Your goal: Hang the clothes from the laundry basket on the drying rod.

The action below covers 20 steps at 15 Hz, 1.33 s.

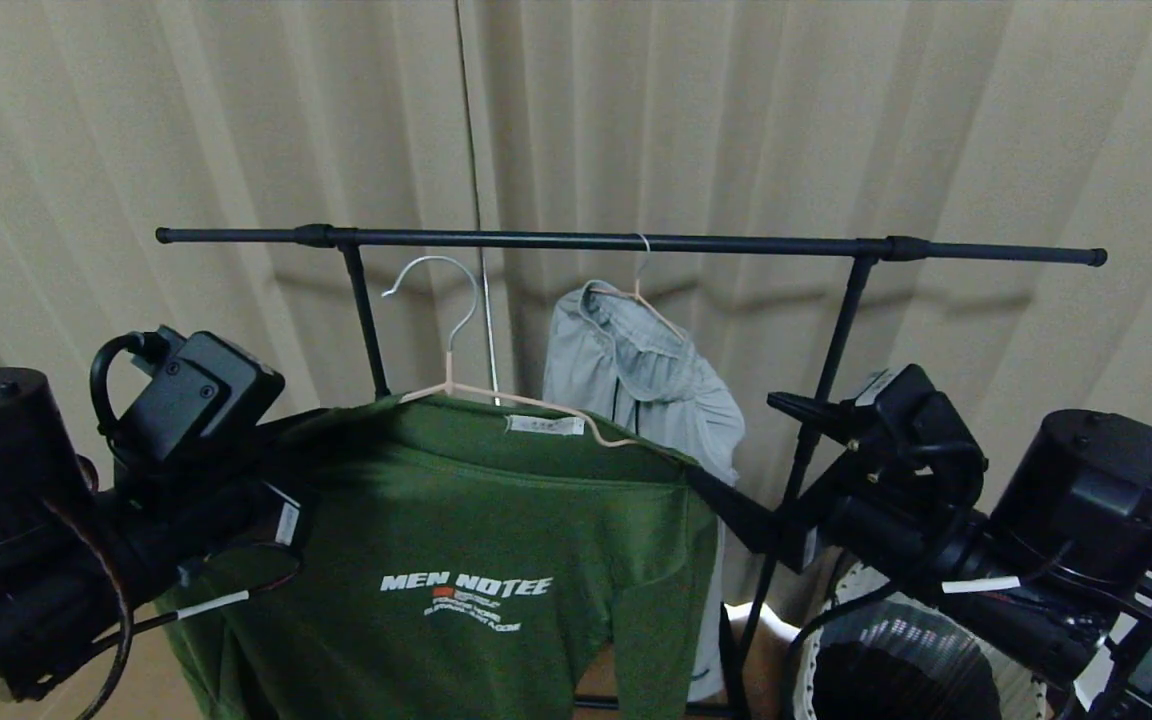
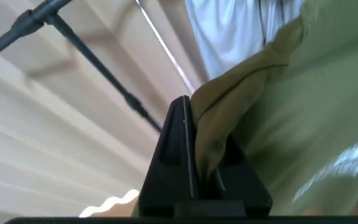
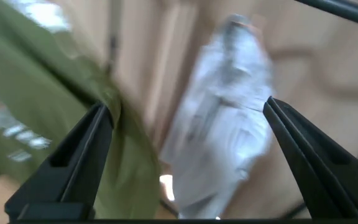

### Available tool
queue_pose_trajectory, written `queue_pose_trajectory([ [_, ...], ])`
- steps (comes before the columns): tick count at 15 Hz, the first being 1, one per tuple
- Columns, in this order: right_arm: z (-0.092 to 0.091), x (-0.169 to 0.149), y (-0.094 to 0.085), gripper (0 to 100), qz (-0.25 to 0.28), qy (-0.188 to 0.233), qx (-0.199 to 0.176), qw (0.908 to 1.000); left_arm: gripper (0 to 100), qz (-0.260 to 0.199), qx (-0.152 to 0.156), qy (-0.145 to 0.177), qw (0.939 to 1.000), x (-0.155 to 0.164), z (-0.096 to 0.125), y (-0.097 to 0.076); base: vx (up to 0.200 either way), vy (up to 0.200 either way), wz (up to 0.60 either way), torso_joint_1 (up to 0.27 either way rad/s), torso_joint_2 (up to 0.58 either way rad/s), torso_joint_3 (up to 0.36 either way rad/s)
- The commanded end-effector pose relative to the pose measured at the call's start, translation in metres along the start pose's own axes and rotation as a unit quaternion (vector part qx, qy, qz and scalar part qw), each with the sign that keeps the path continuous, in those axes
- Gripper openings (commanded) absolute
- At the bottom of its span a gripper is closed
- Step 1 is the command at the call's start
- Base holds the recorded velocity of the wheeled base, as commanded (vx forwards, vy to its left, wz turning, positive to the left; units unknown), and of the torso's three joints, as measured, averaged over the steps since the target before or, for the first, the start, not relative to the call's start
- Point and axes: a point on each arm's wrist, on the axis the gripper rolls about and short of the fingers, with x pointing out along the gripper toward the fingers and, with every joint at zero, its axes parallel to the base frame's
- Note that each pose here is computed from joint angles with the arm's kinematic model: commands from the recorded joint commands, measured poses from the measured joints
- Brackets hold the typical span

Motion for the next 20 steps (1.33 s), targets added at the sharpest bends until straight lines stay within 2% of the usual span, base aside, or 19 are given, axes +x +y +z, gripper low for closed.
queue_pose_trajectory([
  [1, 0.014, -0.009, 0.008, 100, 0.027, -0.021, -0.014, 0.9993, 0, -0.013, -0.011, -0.011, 0.9998, 0.002, 0.001, -0.007, 0.0, 0.0, 0.0, 0.0, 0.0, 0.0],
  [4, 0.022, -0.006, 0.018, 100, 0.048, -0.032, -0.033, 0.9978, 0, -0.018, -0.015, -0.022, 0.9995, 0.006, -0.002, -0.013, 0.0, 0.0, 0.0, 0.0, 0.0, 0.0],
  [6, 0.024, -0.003, 0.023, 100, 0.06, -0.021, -0.038, 0.9972, 0, -0.015, -0.017, -0.039, 0.999, 0.013, -0.003, -0.016, 0.0, 0.0, 0.0, 0.0, 0.0, 0.0],
  [9, 0.035, 0.015, 0.026, 100, 0.062, -0.035, -0.053, 0.996, 0, -0.027, -0.015, -0.05, 0.9983, 0.013, -0.009, -0.027, 0.0, 0.0, 0.0, 0.0, 0.0, 0.0],
  [12, 0.042, 0.029, 0.026, 100, 0.065, -0.02, -0.057, 0.9961, 0, -0.041, -0.013, -0.061, 0.9972, 0.008, -0.007, -0.034, 0.0, 0.0, 0.0, 0.0, 0.0, 0.0],
  [13, 0.041, 0.037, 0.027, 100, 0.065, -0.011, -0.058, 0.9962, 0, -0.045, -0.012, -0.071, 0.9964, 0.008, -0.004, -0.037, 0.0, 0.0, 0.0, 0.0, 0.0, 0.0],
  [17, 0.036, 0.049, 0.027, 100, 0.056, -0.002, -0.06, 0.9966, 0, -0.05, -0.011, -0.076, 0.9958, 0.004, -0.003, -0.039, 0.0, 0.0, 0.0, 0.0, 0.0, 0.0],
  [18, 0.035, 0.049, 0.027, 0, 0.055, 0.0, -0.06, 0.9967, 0, -0.05, -0.011, -0.078, 0.9956, 0.003, -0.002, -0.039, 0.0, 0.0, 0.0, 0.0, 0.0, 0.0],
  [20, 0.033, 0.048, 0.027, 0, 0.056, 0.004, -0.06, 0.9966, 0, -0.047, -0.014, -0.083, 0.9953, 0.002, 0.0, -0.037, 0.0, 0.0, 0.0, 0.0, 0.0, 0.0],
])
